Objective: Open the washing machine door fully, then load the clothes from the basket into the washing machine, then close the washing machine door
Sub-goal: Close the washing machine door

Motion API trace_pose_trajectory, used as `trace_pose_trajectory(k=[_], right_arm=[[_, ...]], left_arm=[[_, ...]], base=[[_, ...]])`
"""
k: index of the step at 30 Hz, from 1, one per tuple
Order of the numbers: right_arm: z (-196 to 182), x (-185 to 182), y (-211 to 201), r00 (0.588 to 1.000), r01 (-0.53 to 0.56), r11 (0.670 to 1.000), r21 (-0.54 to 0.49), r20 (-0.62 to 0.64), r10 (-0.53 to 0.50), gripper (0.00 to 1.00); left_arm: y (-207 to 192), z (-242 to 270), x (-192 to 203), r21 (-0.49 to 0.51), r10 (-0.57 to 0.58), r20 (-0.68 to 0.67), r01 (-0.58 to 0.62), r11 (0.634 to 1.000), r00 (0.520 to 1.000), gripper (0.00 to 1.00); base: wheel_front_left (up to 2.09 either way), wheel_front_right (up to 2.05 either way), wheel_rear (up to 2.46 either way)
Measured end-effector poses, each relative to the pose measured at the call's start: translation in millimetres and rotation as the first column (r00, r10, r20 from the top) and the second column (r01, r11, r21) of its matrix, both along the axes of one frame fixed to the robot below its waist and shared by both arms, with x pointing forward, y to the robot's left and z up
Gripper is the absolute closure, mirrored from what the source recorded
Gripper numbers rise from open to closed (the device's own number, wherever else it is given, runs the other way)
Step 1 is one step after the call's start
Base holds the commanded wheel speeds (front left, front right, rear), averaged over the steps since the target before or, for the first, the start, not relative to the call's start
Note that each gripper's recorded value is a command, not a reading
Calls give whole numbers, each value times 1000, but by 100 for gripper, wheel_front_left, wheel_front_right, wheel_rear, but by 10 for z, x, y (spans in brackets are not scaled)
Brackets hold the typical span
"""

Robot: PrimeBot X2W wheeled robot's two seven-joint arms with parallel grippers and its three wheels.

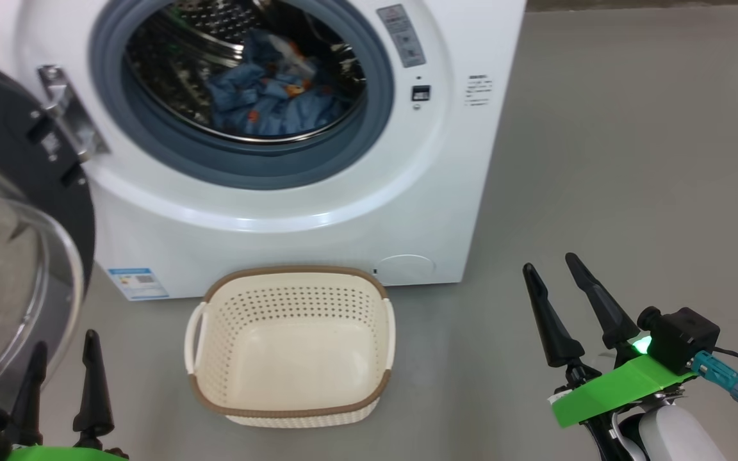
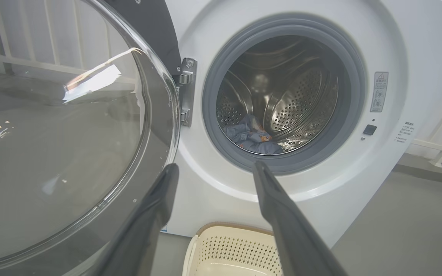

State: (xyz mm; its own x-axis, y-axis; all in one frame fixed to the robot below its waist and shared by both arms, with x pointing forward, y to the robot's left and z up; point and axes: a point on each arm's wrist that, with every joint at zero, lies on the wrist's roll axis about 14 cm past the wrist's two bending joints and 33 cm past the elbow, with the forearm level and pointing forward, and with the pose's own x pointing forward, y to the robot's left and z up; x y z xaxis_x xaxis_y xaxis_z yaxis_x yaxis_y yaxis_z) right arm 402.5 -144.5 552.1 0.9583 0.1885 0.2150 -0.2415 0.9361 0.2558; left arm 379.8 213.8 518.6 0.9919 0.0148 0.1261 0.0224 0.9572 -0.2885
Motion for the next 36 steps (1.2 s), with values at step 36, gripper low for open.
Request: trace_pose_trajectory(k=[36], right_arm=[[3, 216, 1433, 921, -389, 921, -2, -1, 389, 0]], left_arm=[[1150, -36, -1137, 22, 439, -17, -439, 898, 898, 0]], base=[[0, 0, 0]])
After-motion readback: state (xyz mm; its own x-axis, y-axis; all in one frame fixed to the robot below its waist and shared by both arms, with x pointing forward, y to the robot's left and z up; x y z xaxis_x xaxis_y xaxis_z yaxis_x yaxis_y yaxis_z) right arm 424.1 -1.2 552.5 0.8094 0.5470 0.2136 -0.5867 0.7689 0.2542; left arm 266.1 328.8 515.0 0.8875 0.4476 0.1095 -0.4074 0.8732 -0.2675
